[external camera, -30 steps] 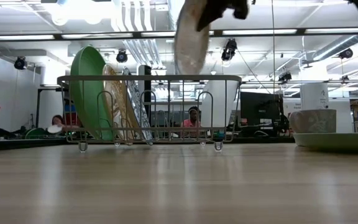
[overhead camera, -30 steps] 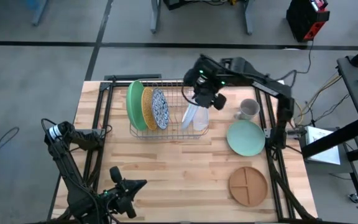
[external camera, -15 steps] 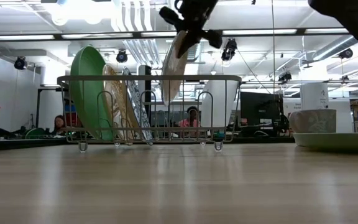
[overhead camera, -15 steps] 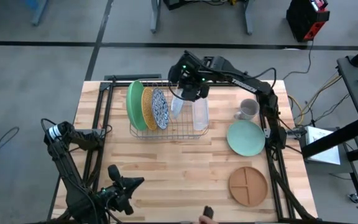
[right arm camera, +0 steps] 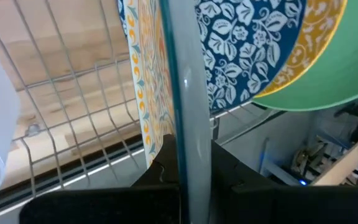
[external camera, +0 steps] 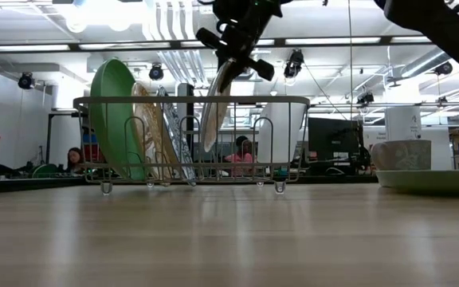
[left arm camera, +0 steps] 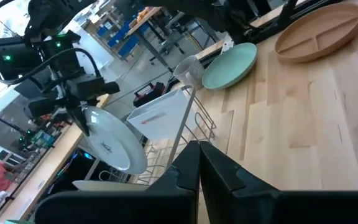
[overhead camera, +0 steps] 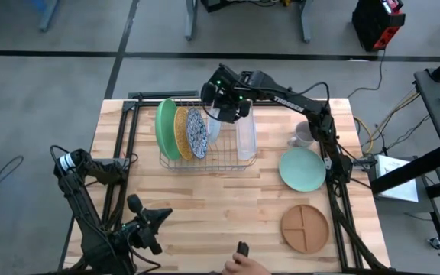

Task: Sort dishes
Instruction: Put the white patterned plate in the dish rack

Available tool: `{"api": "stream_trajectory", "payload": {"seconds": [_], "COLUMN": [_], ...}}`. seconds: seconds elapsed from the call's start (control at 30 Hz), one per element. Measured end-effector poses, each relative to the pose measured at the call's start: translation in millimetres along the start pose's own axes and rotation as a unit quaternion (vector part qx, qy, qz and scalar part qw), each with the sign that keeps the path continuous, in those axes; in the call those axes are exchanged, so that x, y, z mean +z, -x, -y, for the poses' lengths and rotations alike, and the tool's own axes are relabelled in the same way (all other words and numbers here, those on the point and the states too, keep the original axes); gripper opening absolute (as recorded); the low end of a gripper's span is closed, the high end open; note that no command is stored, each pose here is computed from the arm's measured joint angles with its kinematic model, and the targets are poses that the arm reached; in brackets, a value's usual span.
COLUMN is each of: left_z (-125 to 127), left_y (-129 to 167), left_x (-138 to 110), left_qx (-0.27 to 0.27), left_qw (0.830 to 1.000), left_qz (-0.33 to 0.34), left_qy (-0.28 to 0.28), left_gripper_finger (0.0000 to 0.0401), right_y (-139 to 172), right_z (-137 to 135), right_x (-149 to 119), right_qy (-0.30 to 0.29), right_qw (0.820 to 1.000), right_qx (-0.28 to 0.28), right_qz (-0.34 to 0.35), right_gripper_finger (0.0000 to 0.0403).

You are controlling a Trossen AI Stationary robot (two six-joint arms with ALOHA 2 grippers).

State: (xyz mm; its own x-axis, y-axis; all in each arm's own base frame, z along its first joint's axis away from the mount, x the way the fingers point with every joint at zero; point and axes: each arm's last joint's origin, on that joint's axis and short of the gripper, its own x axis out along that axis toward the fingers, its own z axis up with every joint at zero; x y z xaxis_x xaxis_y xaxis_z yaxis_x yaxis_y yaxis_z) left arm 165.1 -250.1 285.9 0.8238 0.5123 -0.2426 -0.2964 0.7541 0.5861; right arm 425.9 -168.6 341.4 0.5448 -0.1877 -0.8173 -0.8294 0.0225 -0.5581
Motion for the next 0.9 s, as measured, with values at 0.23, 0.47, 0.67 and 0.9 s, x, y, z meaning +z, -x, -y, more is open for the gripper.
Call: {"api": "stream_trajectory", "payload": {"seconds": [0.23, 0.47, 0.67, 0.9], "left_z": [3, 0, -11, -17], "left_y": [-3, -6, -8, -12], "left_x": [-14, -30, -43, -59], "left_qx": [0.006, 0.013, 0.016, 0.022], "left_qw": [1.0, 1.0, 1.0, 0.999], "left_qz": [-0.002, -0.003, -0.004, -0.006], "left_qy": [-0.026, -0.028, 0.002, 0.023], "left_gripper_finger": [0.0, 0.0, 0.0, 0.0], "right_y": [-1, -8, -19, -35], "right_z": [-2, -6, -10, -17], "right_x": [-2, 0, 1, 3], "right_qy": [-0.003, -0.003, -0.004, -0.003], "right_qw": [1.0, 1.0, 0.999, 0.999], "right_qx": [0.008, 0.019, 0.02, 0.027], "right_qz": [0.006, 0.024, 0.036, 0.038], "right_gripper_finger": [0.0012, 0.0012, 0.0012, 0.0012]}}
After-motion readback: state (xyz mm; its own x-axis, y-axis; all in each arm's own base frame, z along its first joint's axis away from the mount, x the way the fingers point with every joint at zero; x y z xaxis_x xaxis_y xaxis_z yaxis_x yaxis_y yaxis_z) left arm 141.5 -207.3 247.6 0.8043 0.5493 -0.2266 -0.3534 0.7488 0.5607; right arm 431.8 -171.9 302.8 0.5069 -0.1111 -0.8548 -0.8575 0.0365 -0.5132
